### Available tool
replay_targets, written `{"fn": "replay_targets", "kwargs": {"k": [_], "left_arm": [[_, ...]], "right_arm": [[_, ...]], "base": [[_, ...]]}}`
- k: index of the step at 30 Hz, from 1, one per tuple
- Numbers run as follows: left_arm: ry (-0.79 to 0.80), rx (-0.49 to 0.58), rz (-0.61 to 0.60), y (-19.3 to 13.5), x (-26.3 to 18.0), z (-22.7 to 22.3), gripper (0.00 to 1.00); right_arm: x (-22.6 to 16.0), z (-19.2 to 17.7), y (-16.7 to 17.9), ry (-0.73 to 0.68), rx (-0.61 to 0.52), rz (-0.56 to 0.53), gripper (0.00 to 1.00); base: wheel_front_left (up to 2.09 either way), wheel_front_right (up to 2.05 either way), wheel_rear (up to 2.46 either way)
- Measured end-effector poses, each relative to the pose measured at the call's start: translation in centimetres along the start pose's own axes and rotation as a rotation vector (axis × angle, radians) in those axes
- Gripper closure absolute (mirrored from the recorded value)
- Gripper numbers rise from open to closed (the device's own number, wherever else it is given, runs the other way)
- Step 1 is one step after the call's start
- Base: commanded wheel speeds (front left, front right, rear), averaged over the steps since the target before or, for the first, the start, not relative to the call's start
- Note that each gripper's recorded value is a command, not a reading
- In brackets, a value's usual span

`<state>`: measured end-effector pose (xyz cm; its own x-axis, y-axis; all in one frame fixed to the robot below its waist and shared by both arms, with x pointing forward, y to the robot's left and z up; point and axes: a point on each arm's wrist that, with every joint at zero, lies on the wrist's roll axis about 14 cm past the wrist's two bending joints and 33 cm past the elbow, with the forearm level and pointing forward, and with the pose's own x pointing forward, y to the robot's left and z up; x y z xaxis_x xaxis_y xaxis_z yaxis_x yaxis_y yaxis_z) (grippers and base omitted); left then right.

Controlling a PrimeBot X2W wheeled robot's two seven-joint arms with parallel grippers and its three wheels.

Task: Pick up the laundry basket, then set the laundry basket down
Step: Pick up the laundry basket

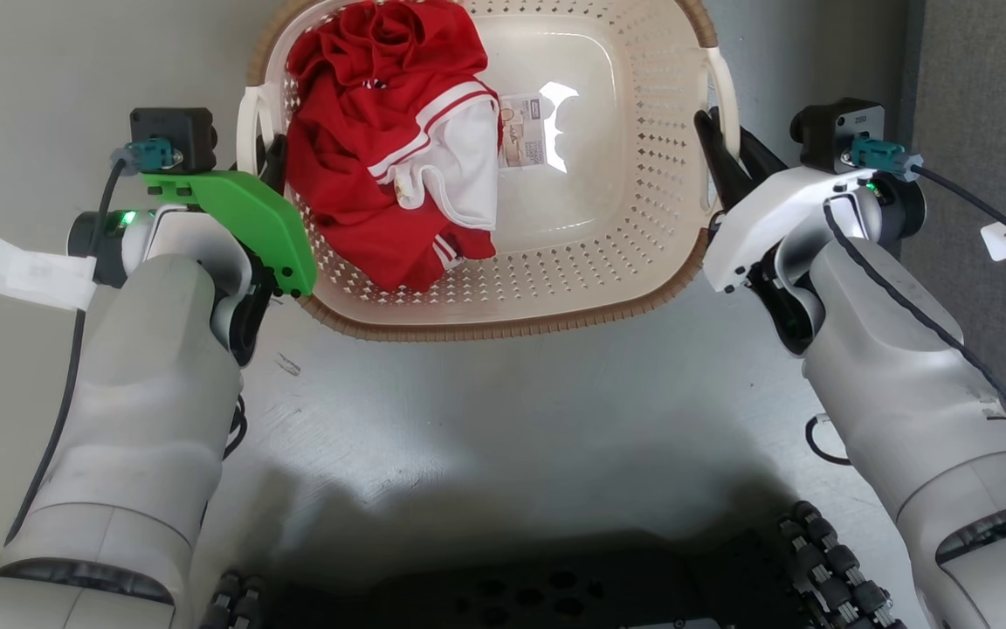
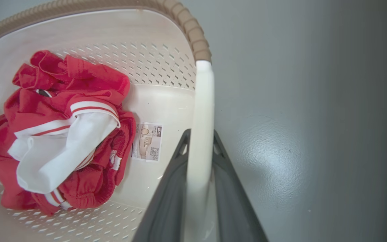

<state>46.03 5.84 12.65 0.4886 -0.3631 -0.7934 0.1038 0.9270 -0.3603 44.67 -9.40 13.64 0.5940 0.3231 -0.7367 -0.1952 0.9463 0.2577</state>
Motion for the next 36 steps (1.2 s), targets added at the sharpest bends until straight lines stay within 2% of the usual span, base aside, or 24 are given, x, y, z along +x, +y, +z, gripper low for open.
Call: {"fn": "replay_targets", "kwargs": {"k": [14,22,36], "left_arm": [[-0.012,-0.012,0.007,-0.9,-2.0,1.1,1.00],[-0.002,-0.016,0.016,-1.7,-4.6,0.8,1.00],[0.024,-0.041,0.012,-3.4,-9.3,1.1,1.00]], "right_arm": [[-1.6,1.8,0.7,-0.017,-0.005,-0.004,1.00],[-4.3,1.0,1.7,0.019,0.009,-0.005,1.00],[-8.6,2.4,3.5,0.024,0.054,-0.003,1.00]], "base": [[0.00,0.00,0.00],[0.00,0.00,0.00],[0.00,0.00,0.00]]}}
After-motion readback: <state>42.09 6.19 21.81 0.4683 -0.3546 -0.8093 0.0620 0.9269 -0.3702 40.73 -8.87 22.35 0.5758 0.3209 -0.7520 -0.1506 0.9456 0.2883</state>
